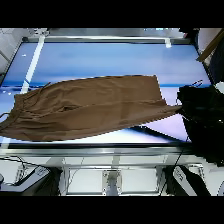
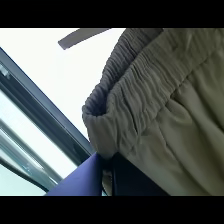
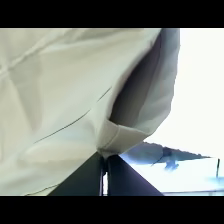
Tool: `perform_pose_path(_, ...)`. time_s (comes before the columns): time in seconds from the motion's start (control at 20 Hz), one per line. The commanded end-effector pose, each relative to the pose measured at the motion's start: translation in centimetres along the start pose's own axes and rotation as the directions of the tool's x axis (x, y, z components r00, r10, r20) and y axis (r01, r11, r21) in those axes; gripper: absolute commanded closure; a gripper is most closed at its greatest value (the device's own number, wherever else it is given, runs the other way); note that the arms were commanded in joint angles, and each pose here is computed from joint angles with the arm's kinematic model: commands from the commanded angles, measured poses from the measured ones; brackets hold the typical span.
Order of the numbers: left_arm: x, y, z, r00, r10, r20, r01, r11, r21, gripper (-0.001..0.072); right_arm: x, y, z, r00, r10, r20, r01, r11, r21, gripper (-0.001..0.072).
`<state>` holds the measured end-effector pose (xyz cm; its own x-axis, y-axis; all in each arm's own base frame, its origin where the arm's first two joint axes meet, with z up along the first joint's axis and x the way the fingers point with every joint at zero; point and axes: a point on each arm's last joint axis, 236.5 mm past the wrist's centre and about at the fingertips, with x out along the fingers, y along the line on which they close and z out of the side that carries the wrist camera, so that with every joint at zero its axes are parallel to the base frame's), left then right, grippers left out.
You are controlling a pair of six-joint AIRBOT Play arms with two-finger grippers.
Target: Fold the clothes and pants, and hang the long-sleeved shirts on hangers.
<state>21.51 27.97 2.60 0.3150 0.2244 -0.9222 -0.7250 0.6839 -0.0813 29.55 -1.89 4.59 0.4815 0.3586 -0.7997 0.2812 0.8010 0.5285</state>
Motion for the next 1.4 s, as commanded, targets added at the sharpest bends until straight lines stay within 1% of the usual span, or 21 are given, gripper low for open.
perform_pose_path(0.0, -3.4, -1.0, 3.6, 0.995, -0.019, 0.093, 0.02, 1.0, -0.005, 0.0688, -1.4, 2.1, 0.3, 0.999, 0.029, 0.04, -0.028, 0.999, -0.038, 0.07)
perform_pose_path(0.2, -5.5, -4.1, 7.9, 0.982, -0.051, 0.182, 0.045, 0.998, 0.036, 0.0688, -2.3, 5.9, 5.8, 0.98, 0.089, 0.179, -0.069, 0.991, -0.114, 0.0702)
perform_pose_path(0.3, -4.3, -5.9, 9.5, 0.979, -0.075, 0.188, 0.073, 0.997, 0.017, 0.0688, -1.2, 7.4, 8.4, 0.977, 0.105, 0.185, -0.081, 0.988, -0.134, 0.0702)
perform_pose_path(0.45, -0.9, -8.6, 12.9, 0.962, -0.104, 0.254, 0.126, 0.989, -0.073, 0.0689, 3.2, 8.2, 12.0, 0.985, 0.112, 0.134, -0.096, 0.988, -0.119, 0.0702)
perform_pose_path(0.65, 4.5, -10.8, 16.1, 0.94, -0.121, 0.318, 0.202, 0.951, -0.236, 0.0689, 10.1, 7.2, 17.5, 0.984, 0.097, 0.153, -0.092, 0.995, -0.035, 0.0703)
perform_pose_path(0.7, 5.7, -11.5, 16.7, 0.937, -0.127, 0.324, 0.211, 0.948, -0.239, 0.0689, 11.7, 7.0, 18.7, 0.983, 0.097, 0.158, -0.095, 0.995, -0.018, 0.0702)
perform_pose_path(0.85, 7.8, -14.4, 19.0, 0.909, -0.157, 0.387, 0.245, 0.951, -0.191, 0.0689, 16.1, 6.9, 20.8, 0.98, 0.11, 0.165, -0.112, 0.994, 0.006, 0.0702)
perform_pose_path(1.0, 8.4, -17.5, 20.5, 0.864, -0.194, 0.465, 0.285, 0.949, -0.135, 0.0687, 19.6, 6.4, 21.7, 0.976, 0.099, 0.195, -0.117, 0.99, 0.084, 0.0699)
perform_pose_path(1.1, 7.7, -18.4, 21.9, 0.824, -0.205, 0.528, 0.31, 0.944, -0.117, 0.0667, 20.5, 6.2, 22.5, 0.968, 0.091, 0.235, -0.123, 0.985, 0.123, 0.0699)
perform_pose_path(1.15, 7.1, -18.4, 22.5, 0.805, -0.206, 0.556, 0.33, 0.935, -0.132, 0.0606, 20.4, 6.4, 23.1, 0.961, 0.095, 0.261, -0.133, 0.982, 0.132, 0.0699)
perform_pose_path(1.2, 6.6, -18.1, 23.0, 0.795, -0.202, 0.571, 0.347, 0.925, -0.156, 0.0356, 20.1, 6.6, 23.6, 0.954, 0.103, 0.282, -0.147, 0.979, 0.14, 0.0699)
perform_pose_path(1.25, 6.3, -17.9, 23.1, 0.793, -0.2, 0.575, 0.352, 0.921, -0.165, 0.0002, 19.8, 7.0, 23.9, 0.951, 0.113, 0.287, -0.158, 0.978, 0.139, 0.0689)
perform_pose_path(1.3, 6.0, -17.8, 22.9, 0.797, -0.201, 0.569, 0.351, 0.921, -0.167, -0.001, 19.6, 7.5, 24.0, 0.951, 0.122, 0.283, -0.164, 0.978, 0.131, 0.0544)
perform_pose_path(1.35, 5.3, -17.9, 22.8, 0.799, -0.204, 0.566, 0.351, 0.922, -0.164, -0.001, 19.3, 8.1, 23.8, 0.955, 0.135, 0.263, -0.171, 0.978, 0.118, 0.0285)
